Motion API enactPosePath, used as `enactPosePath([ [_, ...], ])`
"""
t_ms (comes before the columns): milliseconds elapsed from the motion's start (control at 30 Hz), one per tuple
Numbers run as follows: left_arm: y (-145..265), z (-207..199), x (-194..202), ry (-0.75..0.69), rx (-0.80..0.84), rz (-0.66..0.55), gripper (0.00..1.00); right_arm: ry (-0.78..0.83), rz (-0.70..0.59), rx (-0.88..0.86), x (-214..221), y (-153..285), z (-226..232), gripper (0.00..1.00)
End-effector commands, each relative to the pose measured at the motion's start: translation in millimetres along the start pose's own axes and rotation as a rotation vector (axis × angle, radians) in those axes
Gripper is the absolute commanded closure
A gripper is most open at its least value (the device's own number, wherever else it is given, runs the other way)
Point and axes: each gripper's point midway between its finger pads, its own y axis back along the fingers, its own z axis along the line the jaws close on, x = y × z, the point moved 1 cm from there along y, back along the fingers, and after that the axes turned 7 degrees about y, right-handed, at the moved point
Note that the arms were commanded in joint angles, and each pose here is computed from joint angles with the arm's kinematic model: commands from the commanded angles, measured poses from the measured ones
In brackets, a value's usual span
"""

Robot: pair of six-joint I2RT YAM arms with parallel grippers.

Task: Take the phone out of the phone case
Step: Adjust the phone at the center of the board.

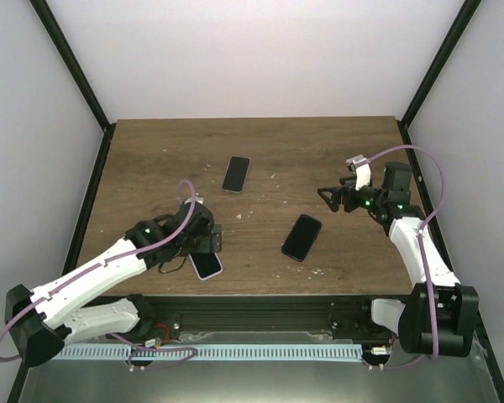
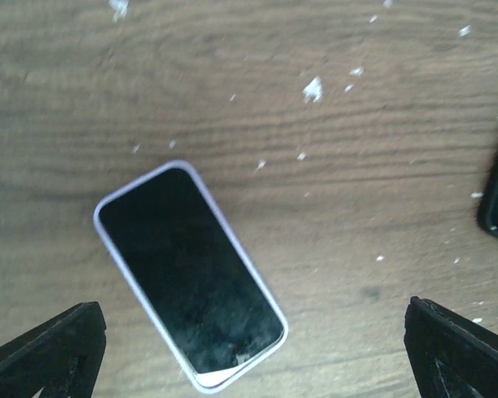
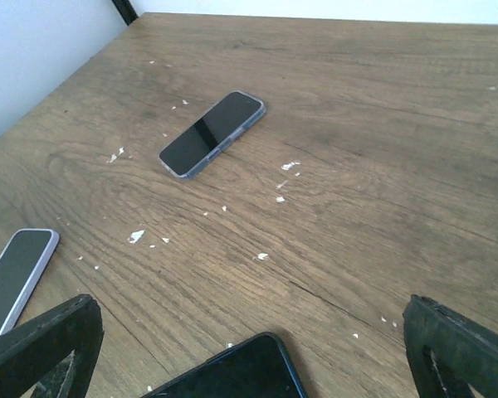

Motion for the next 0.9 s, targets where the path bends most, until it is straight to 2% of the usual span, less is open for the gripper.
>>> enactPosePath([
  [0, 1, 27, 29, 0.103, -0.111, 0.086, 0.00, 0.099, -0.053, -0.051, -15, 4, 16, 0.00],
  [233, -12, 48, 50, 0.152, -0.312, 0.207, 0.00, 0.130, -0.062, -0.066, -19, 6, 20, 0.00],
  [333, -26, 44, 50, 0.169, -0.319, 0.252, 0.00, 0.135, -0.061, -0.070, -18, 5, 20, 0.00],
  [867, -90, 39, 32, 0.346, -0.319, 0.309, 0.00, 0.152, -0.059, -0.059, -19, 5, 20, 0.00],
])
